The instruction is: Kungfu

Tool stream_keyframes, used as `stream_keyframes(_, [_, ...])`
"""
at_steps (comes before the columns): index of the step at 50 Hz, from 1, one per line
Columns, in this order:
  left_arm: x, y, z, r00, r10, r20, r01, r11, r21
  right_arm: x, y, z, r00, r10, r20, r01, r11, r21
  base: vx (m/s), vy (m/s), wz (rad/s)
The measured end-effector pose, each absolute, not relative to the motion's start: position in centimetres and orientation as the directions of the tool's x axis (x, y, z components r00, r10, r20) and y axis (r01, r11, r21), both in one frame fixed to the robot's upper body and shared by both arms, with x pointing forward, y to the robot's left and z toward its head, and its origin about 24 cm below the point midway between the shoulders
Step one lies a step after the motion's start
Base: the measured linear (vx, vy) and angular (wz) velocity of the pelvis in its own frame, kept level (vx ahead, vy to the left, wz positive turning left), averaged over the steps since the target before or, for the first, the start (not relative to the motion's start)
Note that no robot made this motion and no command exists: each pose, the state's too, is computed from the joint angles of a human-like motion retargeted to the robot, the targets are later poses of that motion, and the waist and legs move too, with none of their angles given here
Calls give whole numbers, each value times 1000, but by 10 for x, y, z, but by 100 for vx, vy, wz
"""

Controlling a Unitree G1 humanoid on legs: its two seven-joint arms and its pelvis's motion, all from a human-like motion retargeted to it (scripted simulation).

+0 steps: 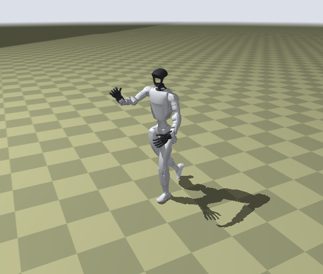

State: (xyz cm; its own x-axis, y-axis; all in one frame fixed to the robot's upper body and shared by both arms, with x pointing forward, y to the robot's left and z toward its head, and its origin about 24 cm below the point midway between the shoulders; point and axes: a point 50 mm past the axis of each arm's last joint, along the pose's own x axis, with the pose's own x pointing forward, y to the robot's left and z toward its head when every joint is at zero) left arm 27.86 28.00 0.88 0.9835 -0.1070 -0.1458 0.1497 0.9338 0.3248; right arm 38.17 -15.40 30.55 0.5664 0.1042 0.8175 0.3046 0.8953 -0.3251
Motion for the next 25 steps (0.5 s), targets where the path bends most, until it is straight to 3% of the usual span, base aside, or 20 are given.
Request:
stream_keyframes(2, [303,255,18,987,-140,-82,158,944,290,369,-124,307,507,181,843,91,961,-261,62,12,62])
stream_keyframes(5, [337,213,54,972,-195,129,157,953,261,342,-81,315,383,320,867,-231,942,-245,55,7,85])
stream_keyframes(10, [365,131,155,791,-209,575,209,976,67,272,-20,333,4,560,829,-562,687,-461,49,1,67])
stream_keyframes(13, [356,92,225,590,-198,783,357,933,-33,233,-1,339,-209,627,750,-571,545,-614,57,-10,55])
stream_keyframes(16, [334,69,278,381,-204,902,455,890,9,211,5,339,-319,643,697,-495,514,-701,51,-13,69])
stream_keyframes(22, [302,51,321,175,-133,976,404,913,52,210,-5,343,-295,630,718,-408,597,-691,64,-33,90])
stream_keyframes(25, [300,48,320,171,-77,982,373,928,8,217,-10,344,-254,600,759,-449,622,-642,67,-44,93])
